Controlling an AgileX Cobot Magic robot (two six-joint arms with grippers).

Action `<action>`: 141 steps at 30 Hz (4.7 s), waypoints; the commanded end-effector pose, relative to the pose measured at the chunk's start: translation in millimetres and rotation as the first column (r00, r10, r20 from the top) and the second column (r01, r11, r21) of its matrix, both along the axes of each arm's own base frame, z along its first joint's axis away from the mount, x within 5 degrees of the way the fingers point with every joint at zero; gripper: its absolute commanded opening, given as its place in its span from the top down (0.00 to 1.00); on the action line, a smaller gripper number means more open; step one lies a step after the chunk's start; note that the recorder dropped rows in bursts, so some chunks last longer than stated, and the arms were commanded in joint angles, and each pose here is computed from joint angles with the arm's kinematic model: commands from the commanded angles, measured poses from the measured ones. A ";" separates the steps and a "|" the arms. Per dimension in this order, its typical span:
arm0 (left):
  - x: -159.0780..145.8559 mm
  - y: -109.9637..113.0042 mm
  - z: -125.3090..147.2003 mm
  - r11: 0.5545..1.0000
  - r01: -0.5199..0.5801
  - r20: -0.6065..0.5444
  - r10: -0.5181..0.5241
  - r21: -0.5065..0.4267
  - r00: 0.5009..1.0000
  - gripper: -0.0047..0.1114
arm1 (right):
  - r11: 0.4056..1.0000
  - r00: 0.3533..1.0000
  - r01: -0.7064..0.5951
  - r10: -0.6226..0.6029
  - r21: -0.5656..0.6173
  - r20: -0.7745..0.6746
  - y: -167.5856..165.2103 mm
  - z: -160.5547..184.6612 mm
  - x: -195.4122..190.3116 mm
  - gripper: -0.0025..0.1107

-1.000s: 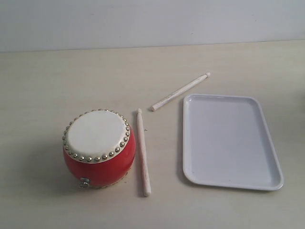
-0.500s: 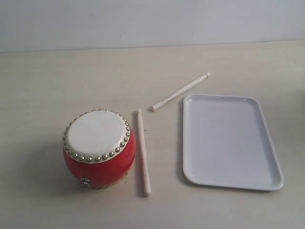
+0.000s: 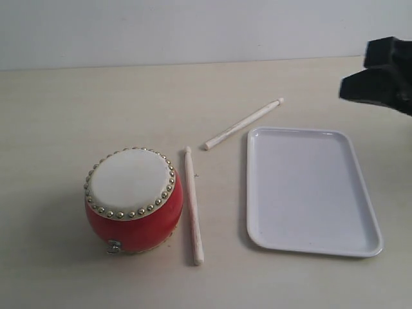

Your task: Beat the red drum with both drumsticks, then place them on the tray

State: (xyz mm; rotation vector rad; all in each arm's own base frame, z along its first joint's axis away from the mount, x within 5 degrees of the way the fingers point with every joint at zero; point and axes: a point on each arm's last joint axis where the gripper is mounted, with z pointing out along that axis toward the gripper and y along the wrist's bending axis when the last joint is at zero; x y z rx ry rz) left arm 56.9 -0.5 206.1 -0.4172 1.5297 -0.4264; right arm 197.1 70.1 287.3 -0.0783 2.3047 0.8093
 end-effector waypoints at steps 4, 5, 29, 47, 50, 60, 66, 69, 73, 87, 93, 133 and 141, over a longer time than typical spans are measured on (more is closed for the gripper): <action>-0.4 0.0 -0.5 1.000 -0.001 0.002 0.001 -0.011 1.000 0.96 | 0.947 0.945 -0.263 0.214 -0.185 -0.248 52.6 -24.4 40.9 0.98; -0.4 0.0 -0.5 1.000 -0.001 0.002 0.001 -0.011 1.000 0.96 | 0.939 0.936 -0.276 0.213 -0.207 -0.282 60.1 -29.1 43.7 0.98; -0.4 0.0 -0.5 1.000 -0.001 0.002 0.001 -0.011 1.000 0.96 | 0.760 0.801 -0.529 0.299 -0.378 -0.519 185.5 -123.3 26.1 0.66; -0.4 -0.1 -1.0 1.000 0.001 -0.003 -0.001 -0.011 1.000 0.96 | 0.767 0.852 -0.450 0.214 -0.457 -0.478 208.1 -151.4 17.5 0.66; -0.4 -0.1 -1.0 1.000 0.001 -0.003 -0.001 -0.011 1.000 0.96 | 0.775 0.857 -0.437 0.205 -0.456 -0.472 208.7 -152.5 18.5 0.66; -0.4 -0.1 -1.0 1.000 0.001 -0.003 -0.001 -0.011 1.000 0.96 | 0.802 0.866 -0.403 0.179 -0.441 -0.466 208.9 -166.4 -0.5 0.66; -0.4 -0.1 -1.2 1.000 0.001 -0.005 -0.001 -0.011 1.000 0.96 | 0.813 0.878 -0.385 0.175 -0.437 -0.446 210.5 -166.6 -0.2 0.66; -0.4 -0.1 -1.2 1.000 0.001 -0.005 -0.001 -0.011 1.000 0.96 | 0.804 0.883 -0.385 0.176 -0.454 -0.436 209.3 -166.7 0.9 0.66; -0.4 -0.1 -1.2 1.000 0.001 -0.005 -0.001 -0.011 1.000 0.96 | 0.813 0.889 -0.359 0.148 -0.459 -0.433 208.6 -166.8 1.9 0.66; -0.4 -0.1 -1.2 1.000 0.001 -0.005 -0.001 -0.011 1.000 0.96 | 0.830 0.898 -0.288 0.061 -0.478 -0.435 205.8 -170.0 4.0 0.66; -0.4 -0.1 -1.2 1.000 0.001 -0.005 -0.001 -0.011 1.000 0.96 | 0.816 0.891 -0.297 0.050 -0.496 -0.451 204.2 -174.1 3.1 0.66; -0.4 -0.1 -1.5 0.999 0.001 -0.008 -0.001 -0.036 1.000 0.96 | 0.793 0.909 -0.295 0.060 -0.533 -0.413 197.8 -157.4 4.5 0.98; -0.4 0.0 -0.1 0.997 0.001 0.007 0.000 -0.071 1.000 0.96 | 0.755 0.945 -0.271 0.090 -0.598 -0.315 182.9 -118.7 7.4 0.98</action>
